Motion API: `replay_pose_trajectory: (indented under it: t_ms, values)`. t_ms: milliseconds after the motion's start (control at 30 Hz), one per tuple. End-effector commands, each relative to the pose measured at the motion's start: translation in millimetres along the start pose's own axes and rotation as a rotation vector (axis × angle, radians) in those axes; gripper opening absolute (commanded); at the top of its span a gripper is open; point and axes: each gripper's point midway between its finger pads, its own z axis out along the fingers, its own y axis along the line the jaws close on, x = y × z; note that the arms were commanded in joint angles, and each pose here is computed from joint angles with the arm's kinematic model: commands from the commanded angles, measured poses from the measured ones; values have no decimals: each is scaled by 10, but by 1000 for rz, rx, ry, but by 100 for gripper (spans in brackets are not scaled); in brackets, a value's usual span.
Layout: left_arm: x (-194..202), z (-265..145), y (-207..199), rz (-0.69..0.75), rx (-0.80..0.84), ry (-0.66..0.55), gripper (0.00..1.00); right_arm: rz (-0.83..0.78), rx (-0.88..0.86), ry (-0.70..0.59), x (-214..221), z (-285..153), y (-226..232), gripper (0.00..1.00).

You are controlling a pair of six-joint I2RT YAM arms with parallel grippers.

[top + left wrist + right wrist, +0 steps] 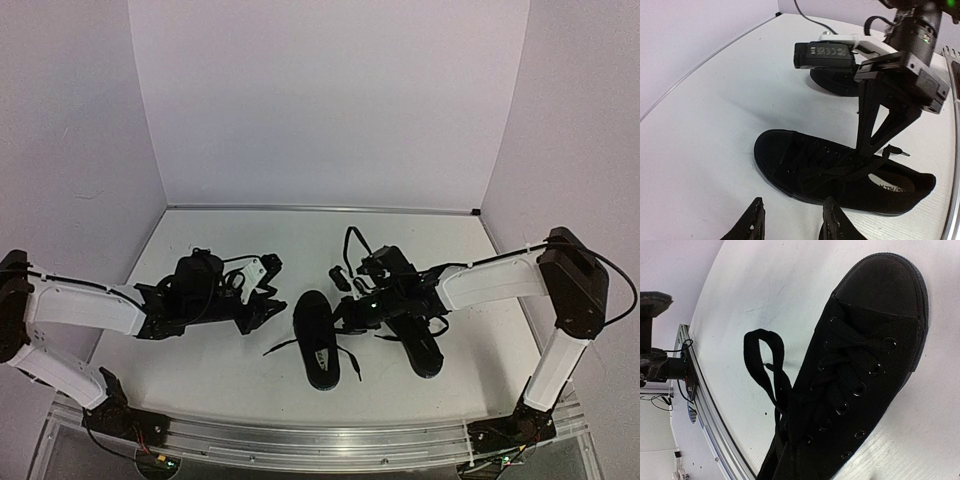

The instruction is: Tie the shoes

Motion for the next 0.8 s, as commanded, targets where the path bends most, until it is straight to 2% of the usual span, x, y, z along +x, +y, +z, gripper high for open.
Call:
replay_pose_trajectory:
  t_ms: [0,100,200,333,467,767]
  values:
    - [30,-70,-191,196,98,-6,38,-36,-55,-46,-159,-100,221,0]
    - [127,11,-345,283,168,27,36,-33,-59,-46,-160,-100,232,0]
    - [113,110,-465,377,207,32,26,-28,-60,-45,-159,-94,226,0]
    - [125,290,-584,477,241,57,21,-19,-59,-44,-160,-83,218,0]
    - [148,409,-686,548,266,74,21,-13,-58,-41,-144,-78,207,0]
    - [188,556,-751,601,278,95,21,-11,-70,-43,-146,-89,237,0]
